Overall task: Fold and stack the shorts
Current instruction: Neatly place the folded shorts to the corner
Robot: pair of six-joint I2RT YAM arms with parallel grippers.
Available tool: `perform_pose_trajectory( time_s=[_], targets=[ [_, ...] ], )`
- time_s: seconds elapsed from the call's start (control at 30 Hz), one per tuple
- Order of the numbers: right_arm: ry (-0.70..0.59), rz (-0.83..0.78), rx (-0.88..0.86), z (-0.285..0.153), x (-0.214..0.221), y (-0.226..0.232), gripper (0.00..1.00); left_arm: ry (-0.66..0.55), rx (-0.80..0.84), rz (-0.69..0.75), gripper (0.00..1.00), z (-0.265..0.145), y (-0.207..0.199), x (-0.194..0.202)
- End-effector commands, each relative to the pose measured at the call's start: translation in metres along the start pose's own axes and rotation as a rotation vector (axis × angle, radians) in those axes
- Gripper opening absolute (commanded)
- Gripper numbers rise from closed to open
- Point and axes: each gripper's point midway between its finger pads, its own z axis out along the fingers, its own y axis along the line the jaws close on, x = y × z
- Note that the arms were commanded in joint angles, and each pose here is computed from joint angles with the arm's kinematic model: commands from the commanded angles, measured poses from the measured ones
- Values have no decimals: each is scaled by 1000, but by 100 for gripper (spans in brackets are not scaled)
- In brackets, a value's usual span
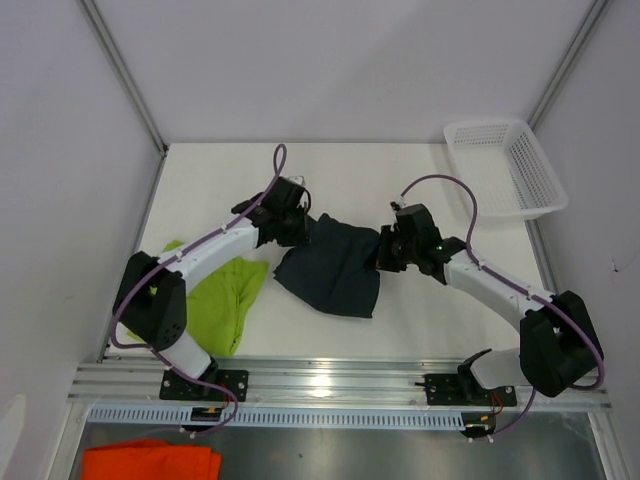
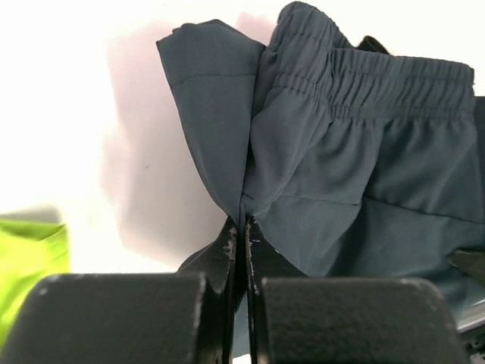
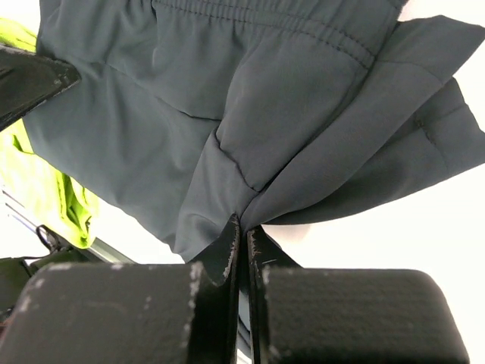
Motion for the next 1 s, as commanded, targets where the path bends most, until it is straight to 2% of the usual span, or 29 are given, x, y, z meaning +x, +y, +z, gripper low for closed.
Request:
perform_pose_trajectory(
  time_s=[0.0,0.07,0.27,0.47,0.63,0.8,0.97],
  targets=[
    [-52,-18,-50,2,-21,35,0,-102,12,20,0,-46,-8,-41],
    [-55,-26,-73,4,-25,51,0,-88,-25,10,0,-55,3,-41],
    [-48,-87,-165,8,-23,109,0,-155,-65,-39,0,-105,24,-56],
    [-10,-138,-292,23,-1,175,0,-199,-176,-132,0,-155,82,-51],
    [34,-176,-351,47,27,223,0,-205,-310,-220,0,-185,136,-29],
    [46,-217,-429,53,57,278,0,-242,-440,-311,0,-212,190,-7],
    [50,-231,-468,62,77,303,0,-205,-543,-381,0,-219,227,22]
  ],
)
